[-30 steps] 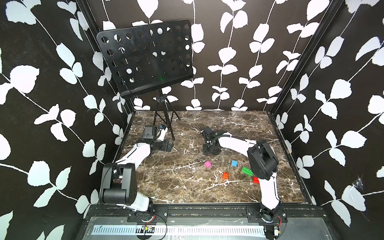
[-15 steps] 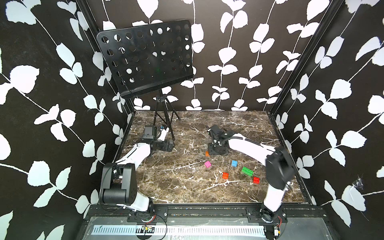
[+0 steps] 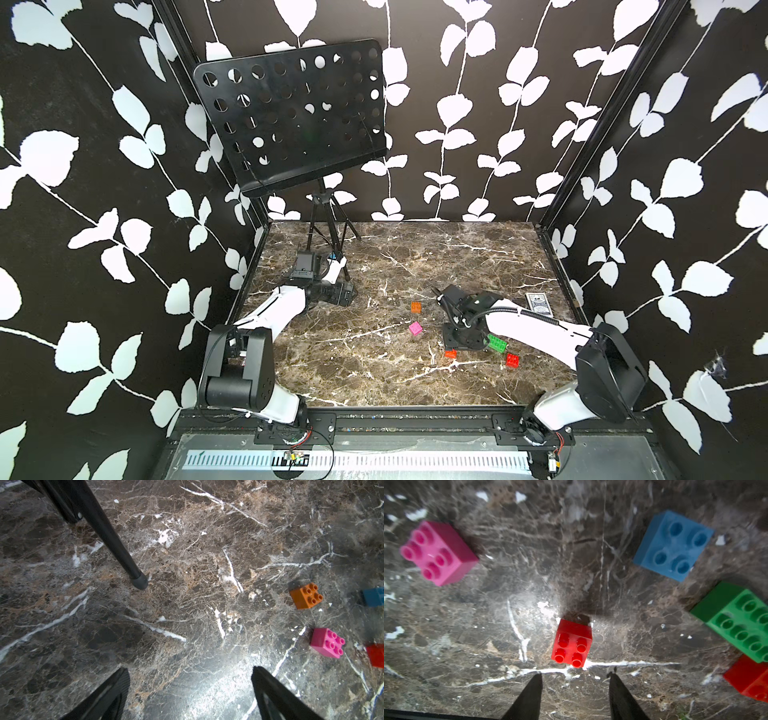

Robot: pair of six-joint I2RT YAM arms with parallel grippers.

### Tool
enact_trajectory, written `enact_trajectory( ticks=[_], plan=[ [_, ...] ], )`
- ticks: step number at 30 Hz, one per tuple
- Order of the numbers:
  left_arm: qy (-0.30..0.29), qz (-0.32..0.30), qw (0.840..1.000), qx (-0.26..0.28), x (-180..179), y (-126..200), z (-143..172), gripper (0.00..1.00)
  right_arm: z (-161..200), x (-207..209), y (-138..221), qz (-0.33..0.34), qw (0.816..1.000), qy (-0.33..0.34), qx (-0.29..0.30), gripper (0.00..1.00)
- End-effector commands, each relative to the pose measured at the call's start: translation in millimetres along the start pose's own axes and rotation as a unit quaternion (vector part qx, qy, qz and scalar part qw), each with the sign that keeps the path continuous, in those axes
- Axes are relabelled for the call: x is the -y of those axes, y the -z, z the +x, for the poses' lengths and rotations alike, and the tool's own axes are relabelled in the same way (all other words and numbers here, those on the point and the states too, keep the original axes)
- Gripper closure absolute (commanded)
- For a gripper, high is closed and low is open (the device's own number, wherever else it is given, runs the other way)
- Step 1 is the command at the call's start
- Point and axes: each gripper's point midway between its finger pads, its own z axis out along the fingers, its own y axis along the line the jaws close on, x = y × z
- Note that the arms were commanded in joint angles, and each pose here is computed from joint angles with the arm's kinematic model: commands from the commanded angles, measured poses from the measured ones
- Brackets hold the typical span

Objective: Assemble the letter y with lego
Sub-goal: Pick up the lego brick from the center of the board.

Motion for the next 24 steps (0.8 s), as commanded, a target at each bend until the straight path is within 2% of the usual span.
enact_trajectory(
  ticks=[1,9,24],
  plan=[
    [-0.007,0.008,1.0,0.002,4,3,-4,0.06,-1,-11,-2,-0.018,1.0,-0.023,0.007,0.49],
    [-0.01,0.006,1.0,0.001,4,4,-2,0.06,-1,-13,-15,-0.002,1.0,-0.007,-0.008,0.49],
    [-0.012,0.005,1.0,-0.003,3,2,0,0.05,-3,-7,-36,0.025,1.0,-0.006,-0.017,0.6]
  ],
)
